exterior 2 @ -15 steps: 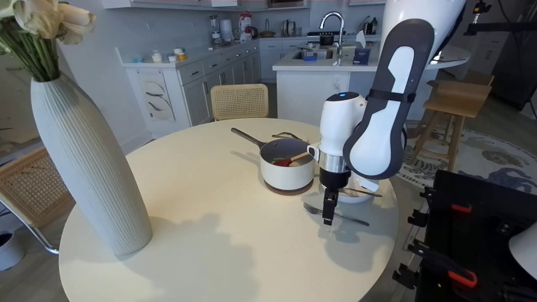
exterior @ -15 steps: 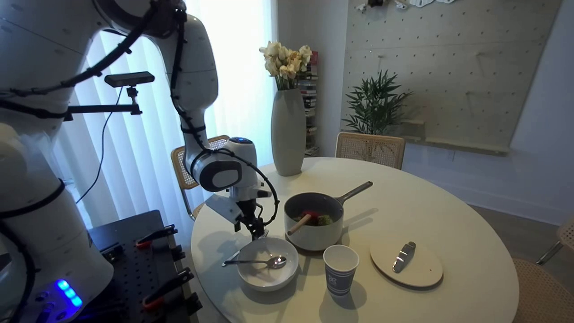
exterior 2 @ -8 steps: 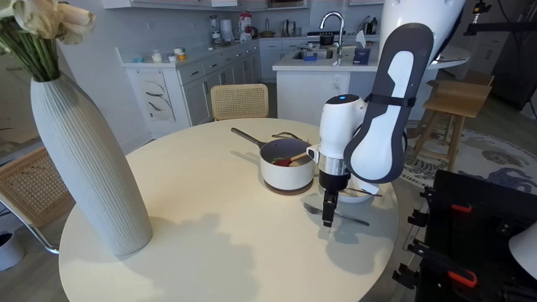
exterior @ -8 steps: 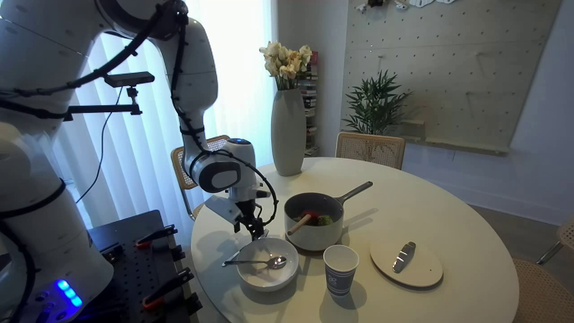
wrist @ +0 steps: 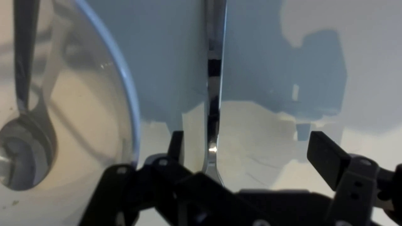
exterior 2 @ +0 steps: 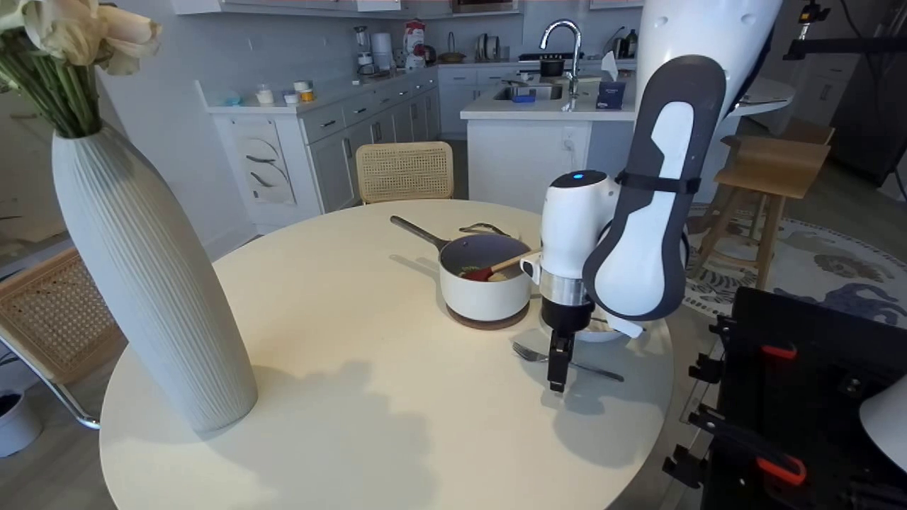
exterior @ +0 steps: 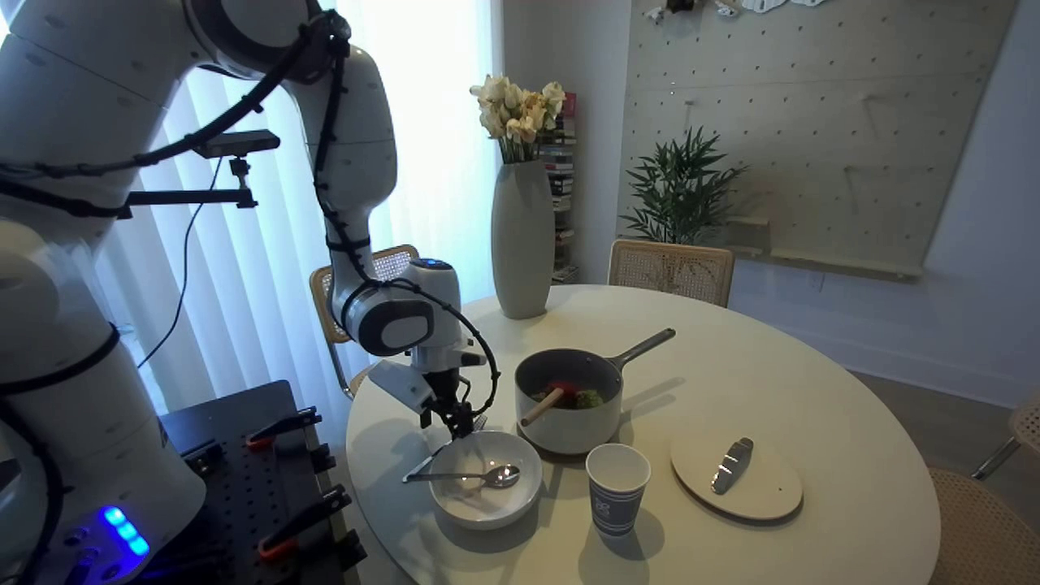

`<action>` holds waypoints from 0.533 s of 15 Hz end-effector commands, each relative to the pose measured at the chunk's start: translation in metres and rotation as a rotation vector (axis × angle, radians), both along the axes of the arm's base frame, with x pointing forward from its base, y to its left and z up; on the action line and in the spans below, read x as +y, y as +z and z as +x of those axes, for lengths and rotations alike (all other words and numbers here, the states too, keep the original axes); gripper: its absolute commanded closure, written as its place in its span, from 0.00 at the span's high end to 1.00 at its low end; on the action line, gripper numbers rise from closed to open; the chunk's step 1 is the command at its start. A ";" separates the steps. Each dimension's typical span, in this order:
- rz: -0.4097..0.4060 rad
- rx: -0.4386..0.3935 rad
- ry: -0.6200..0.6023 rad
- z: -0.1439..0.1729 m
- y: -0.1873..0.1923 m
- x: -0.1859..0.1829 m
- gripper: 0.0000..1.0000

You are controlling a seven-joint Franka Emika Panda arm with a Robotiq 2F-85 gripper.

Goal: Place the fork in the white bowl

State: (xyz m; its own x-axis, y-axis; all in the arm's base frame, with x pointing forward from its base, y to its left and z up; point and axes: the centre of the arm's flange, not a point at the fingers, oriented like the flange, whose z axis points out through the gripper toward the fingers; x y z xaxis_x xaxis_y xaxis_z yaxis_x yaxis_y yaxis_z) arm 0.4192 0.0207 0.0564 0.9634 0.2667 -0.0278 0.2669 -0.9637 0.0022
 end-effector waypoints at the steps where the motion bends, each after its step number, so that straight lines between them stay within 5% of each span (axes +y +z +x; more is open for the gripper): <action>1: -0.010 -0.017 -0.022 0.003 -0.005 0.004 1.00; 5: -0.010 -0.021 -0.033 0.004 -0.005 0.005 0.99; 6: -0.010 -0.022 -0.032 0.004 -0.005 0.005 0.78; 8: -0.011 -0.025 -0.031 0.005 -0.005 0.005 0.69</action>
State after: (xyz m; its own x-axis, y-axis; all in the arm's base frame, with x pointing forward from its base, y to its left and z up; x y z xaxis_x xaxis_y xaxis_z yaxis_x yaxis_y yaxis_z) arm 0.4223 0.0229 0.0559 0.9672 0.2528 -0.0225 0.2530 -0.9675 0.0044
